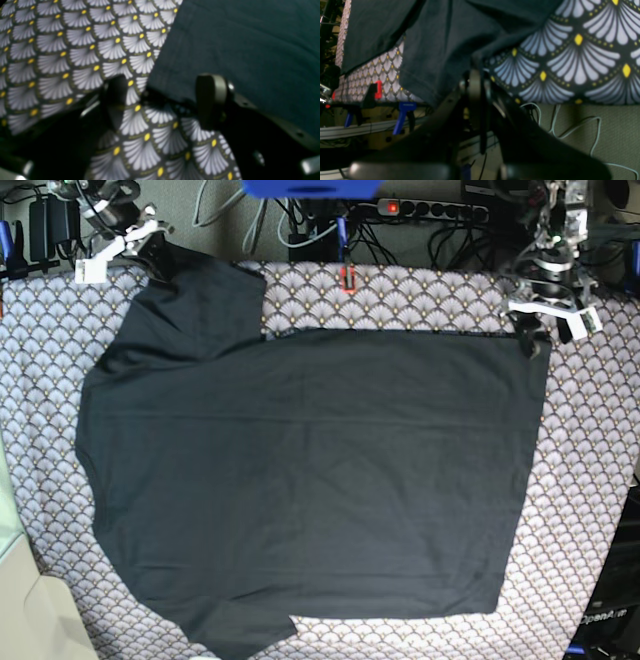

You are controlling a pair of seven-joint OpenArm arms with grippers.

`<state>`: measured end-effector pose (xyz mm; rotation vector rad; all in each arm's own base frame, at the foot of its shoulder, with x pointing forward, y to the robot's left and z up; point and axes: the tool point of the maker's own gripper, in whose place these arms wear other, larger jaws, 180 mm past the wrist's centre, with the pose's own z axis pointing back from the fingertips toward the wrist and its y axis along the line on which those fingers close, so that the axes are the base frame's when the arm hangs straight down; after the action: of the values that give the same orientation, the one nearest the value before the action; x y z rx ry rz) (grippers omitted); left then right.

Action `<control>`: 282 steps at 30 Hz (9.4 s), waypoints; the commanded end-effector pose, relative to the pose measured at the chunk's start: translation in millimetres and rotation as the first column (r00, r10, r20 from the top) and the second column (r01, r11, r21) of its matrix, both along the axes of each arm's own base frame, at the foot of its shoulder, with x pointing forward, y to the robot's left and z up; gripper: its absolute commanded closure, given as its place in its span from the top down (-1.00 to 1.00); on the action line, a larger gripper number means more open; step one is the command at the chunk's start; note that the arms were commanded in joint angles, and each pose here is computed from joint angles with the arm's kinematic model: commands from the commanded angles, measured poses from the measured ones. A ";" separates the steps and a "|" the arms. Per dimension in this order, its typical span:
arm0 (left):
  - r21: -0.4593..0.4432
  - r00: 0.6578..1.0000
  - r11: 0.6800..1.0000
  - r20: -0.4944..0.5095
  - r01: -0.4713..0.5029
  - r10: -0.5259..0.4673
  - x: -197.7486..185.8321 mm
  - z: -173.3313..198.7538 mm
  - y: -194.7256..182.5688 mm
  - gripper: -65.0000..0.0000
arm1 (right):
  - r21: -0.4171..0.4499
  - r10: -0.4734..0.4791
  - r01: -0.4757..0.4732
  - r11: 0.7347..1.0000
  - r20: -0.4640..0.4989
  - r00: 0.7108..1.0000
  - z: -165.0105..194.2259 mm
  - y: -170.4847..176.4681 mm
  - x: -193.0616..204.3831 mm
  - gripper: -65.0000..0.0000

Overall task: Fold the T-shirt properly
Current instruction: 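Lower both grippers onto the shirt's collar-edge corners and grasp them, then lift the collar edge with both grippers and fold it toward the hem, then lower the folded edge onto the shirt and open both grippers, then pull the folded edge back toward the collar with both grippers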

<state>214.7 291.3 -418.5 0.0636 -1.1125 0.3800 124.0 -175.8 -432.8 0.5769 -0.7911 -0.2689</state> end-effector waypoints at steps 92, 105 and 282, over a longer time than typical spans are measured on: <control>-0.302 0.999 0.952 -0.033 -0.047 0.039 268.4 95.5 -7.3 -1.00 | -0.345 0.233 -0.132 0.929 0.272 0.934 138.4 -51.9 340.5 -1.00; -0.293 0.998 0.954 -0.041 -0.062 0.052 262.5 89.9 -0.7 -1.00 | -0.301 0.190 -0.102 0.948 0.278 0.942 146.6 -69.5 368.5 -1.00; -0.270 0.981 0.957 -0.188 -0.102 0.052 106.9 53.0 25.7 -1.00 | -0.446 0.178 -0.183 0.876 -0.053 0.983 16.4 -126.8 164.4 -1.00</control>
<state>311.6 306.6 -384.7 -0.1271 -0.8045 0.5965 285.5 -293.3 -424.3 0.2298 -0.7423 0.0739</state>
